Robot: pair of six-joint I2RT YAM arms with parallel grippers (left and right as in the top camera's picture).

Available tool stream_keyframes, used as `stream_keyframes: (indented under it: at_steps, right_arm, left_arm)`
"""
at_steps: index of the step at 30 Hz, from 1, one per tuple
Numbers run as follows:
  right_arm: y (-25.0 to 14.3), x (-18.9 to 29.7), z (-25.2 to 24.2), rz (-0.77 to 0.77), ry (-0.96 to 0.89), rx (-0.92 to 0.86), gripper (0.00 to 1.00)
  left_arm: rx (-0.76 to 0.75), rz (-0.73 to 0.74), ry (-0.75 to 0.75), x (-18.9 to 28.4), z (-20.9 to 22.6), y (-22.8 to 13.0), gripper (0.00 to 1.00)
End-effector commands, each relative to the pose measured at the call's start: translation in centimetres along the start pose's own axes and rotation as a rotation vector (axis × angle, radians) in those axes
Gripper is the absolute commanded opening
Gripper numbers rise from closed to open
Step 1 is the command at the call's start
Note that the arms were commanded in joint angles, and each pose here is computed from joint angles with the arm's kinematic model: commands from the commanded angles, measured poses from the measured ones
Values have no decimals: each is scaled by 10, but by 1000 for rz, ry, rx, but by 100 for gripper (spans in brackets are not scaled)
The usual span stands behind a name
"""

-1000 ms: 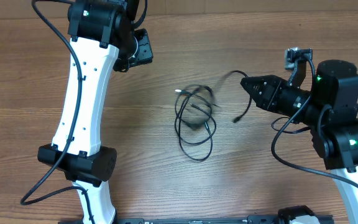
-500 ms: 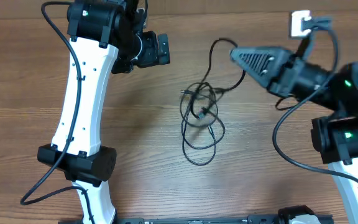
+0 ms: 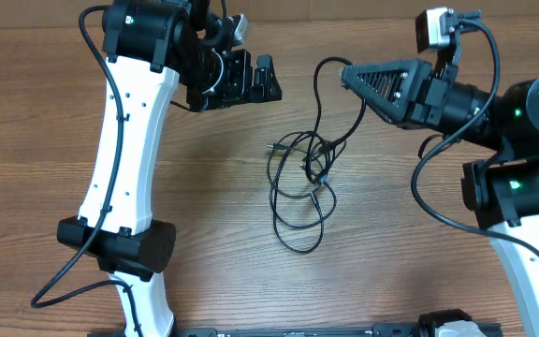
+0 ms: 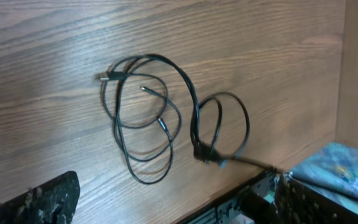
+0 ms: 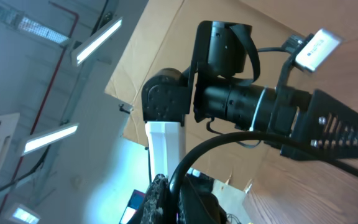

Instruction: Untangle cables

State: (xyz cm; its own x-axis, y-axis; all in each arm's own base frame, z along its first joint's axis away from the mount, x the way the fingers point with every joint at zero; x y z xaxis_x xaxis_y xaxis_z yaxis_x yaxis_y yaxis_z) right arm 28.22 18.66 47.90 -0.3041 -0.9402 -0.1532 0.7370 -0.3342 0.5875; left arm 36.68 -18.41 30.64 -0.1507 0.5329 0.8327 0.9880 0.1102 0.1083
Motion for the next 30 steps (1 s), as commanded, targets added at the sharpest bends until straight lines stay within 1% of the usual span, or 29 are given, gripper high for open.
stream_keyframes:
  at_steps: [1, 8, 12, 16, 18, 21, 23, 29, 30]
  right_arm:
    - [0, 0, 28, 13, 71, 22, 4]
    - [-3, -4, 61, 10, 180, 54, 4]
    - [1, -4, 60, -10, 177, 26, 4]
    - [1, -4, 60, -12, 177, 13, 4]
    - [1, -4, 60, -11, 177, 3, 4]
    - [0, -4, 60, -3, 178, 3, 4]
    - [-1, -4, 60, 2, 178, 4, 4]
    - [-6, -5, 61, 29, 182, 5, 4]
    - [-7, -6, 62, 35, 185, 3, 4]
  left_arm:
    - [-58, 49, -14, -12, -9, -9, 100]
    - [-65, 114, 11, -37, -8, -18, 100]
    - [-108, 146, 20, -47, -5, -23, 100]
    - [-94, 169, 34, -58, 1, -24, 100]
    - [-91, 209, 32, -67, 3, -30, 100]
    - [-150, 298, -27, -81, -2, -46, 99]
    - [-156, 332, -39, -90, -2, -53, 100]
    - [-188, 340, -57, -121, -6, -57, 100]
    - [-171, 335, -54, -125, -6, -56, 98]
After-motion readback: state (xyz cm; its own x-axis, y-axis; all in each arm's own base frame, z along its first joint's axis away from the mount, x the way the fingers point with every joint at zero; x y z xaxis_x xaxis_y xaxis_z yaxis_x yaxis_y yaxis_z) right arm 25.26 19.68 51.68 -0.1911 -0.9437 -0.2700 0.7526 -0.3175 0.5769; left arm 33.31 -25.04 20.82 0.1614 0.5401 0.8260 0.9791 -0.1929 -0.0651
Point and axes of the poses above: each gripper's point midway between its finger pads, its own x axis back along the fingers, its own z axis along the line the jaws close on, y = z × x, the point moved 1 cm from there along x, back along the fingers, and after that the axes turned 11 degrees about x, right-handed, at the moved point
